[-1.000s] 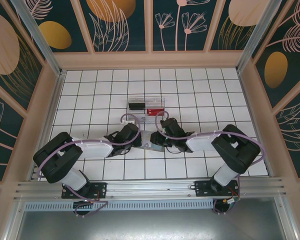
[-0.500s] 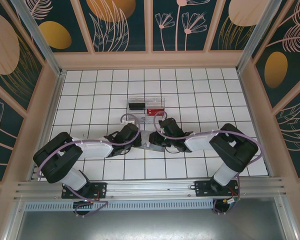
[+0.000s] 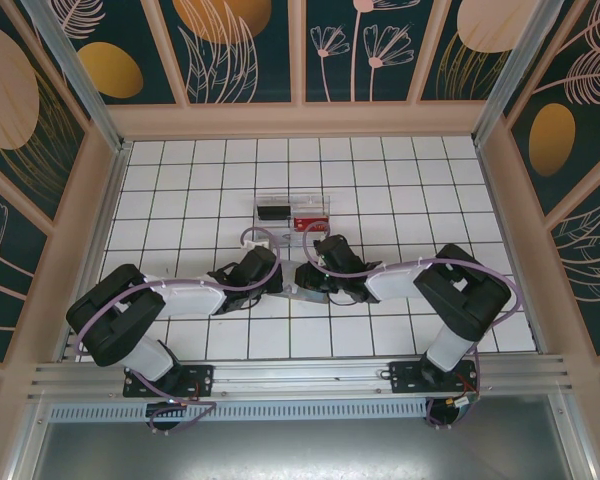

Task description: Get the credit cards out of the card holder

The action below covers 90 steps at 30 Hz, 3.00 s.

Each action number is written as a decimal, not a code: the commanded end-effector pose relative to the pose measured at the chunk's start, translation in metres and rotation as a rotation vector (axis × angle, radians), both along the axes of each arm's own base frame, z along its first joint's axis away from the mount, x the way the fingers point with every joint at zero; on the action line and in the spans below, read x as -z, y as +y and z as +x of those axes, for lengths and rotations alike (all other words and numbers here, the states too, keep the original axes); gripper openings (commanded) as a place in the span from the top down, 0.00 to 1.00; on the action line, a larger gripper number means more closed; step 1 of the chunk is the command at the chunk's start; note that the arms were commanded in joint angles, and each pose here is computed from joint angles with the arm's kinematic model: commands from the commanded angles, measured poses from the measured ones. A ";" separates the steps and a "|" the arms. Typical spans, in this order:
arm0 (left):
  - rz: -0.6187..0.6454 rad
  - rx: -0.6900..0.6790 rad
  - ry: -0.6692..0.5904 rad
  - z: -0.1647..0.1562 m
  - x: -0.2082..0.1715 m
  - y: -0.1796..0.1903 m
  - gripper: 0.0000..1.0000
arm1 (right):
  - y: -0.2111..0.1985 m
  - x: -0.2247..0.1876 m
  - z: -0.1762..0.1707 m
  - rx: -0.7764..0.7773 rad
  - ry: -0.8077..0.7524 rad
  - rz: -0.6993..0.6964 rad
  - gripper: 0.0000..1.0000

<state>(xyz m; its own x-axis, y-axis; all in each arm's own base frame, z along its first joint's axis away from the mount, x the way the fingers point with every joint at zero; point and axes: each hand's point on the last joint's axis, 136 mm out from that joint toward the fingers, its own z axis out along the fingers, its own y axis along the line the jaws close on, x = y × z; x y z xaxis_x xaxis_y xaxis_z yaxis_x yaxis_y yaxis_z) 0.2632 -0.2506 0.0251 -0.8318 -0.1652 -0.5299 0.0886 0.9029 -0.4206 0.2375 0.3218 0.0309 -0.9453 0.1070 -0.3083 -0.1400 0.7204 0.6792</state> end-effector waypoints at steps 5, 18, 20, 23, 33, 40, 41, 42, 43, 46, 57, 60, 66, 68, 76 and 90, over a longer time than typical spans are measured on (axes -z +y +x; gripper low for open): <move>0.046 -0.006 0.063 -0.012 0.019 0.013 0.94 | 0.003 -0.006 0.003 0.017 -0.008 0.004 0.97; 0.051 -0.008 0.063 -0.013 0.019 0.014 0.94 | -0.032 -0.011 -0.002 0.078 -0.022 -0.007 1.00; 0.050 -0.009 0.061 -0.012 0.019 0.014 0.94 | -0.036 -0.013 -0.002 0.085 -0.027 -0.003 1.00; 0.048 -0.008 0.059 -0.012 0.018 0.014 0.94 | -0.044 -0.015 -0.004 0.095 -0.035 -0.001 1.00; 0.036 -0.003 0.058 -0.012 0.016 0.011 0.93 | -0.048 -0.025 -0.004 0.078 -0.073 0.020 1.00; 0.031 0.002 0.066 -0.012 0.018 0.009 0.92 | -0.040 -0.020 -0.006 0.057 -0.054 0.051 1.00; 0.029 0.001 0.066 -0.012 0.017 0.009 0.92 | -0.039 -0.020 -0.006 0.051 -0.052 0.058 1.00; 0.029 0.001 0.065 -0.012 0.017 0.009 0.92 | -0.038 -0.021 -0.007 0.046 -0.052 0.070 1.00; 0.028 0.002 0.065 -0.012 0.017 0.008 0.92 | -0.036 -0.023 -0.008 0.039 -0.057 0.080 0.99; 0.028 0.004 0.062 -0.011 0.016 0.007 0.92 | -0.033 -0.026 -0.009 0.027 -0.064 0.100 0.93; 0.029 0.003 0.064 -0.011 0.017 0.008 0.92 | -0.030 -0.018 -0.009 0.020 -0.044 0.096 0.81; 0.028 0.005 0.061 -0.011 0.015 0.007 0.92 | -0.033 -0.017 -0.009 0.027 -0.048 0.079 0.81; 0.037 -0.012 0.028 -0.008 -0.002 0.013 0.86 | -0.042 -0.018 -0.005 0.048 -0.078 0.027 0.76; 0.025 -0.013 0.011 -0.007 -0.011 0.012 0.84 | -0.044 -0.016 -0.004 0.051 -0.078 0.015 0.76; -0.091 0.065 -0.005 -0.011 -0.035 -0.011 0.84 | -0.048 -0.005 -0.004 0.061 -0.064 -0.012 0.73; -0.105 0.152 0.021 -0.014 -0.024 -0.045 0.91 | -0.050 0.004 -0.005 0.059 -0.044 -0.028 0.73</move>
<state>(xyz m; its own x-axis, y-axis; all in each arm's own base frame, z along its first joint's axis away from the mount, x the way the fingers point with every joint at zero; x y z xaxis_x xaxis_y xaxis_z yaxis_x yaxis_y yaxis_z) 0.2433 -0.2839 0.0408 -0.8725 -0.0950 -0.4793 0.1814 0.8477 -0.4984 0.2321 0.2765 0.0366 -0.9210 0.1614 -0.3546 -0.1314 0.7281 0.6727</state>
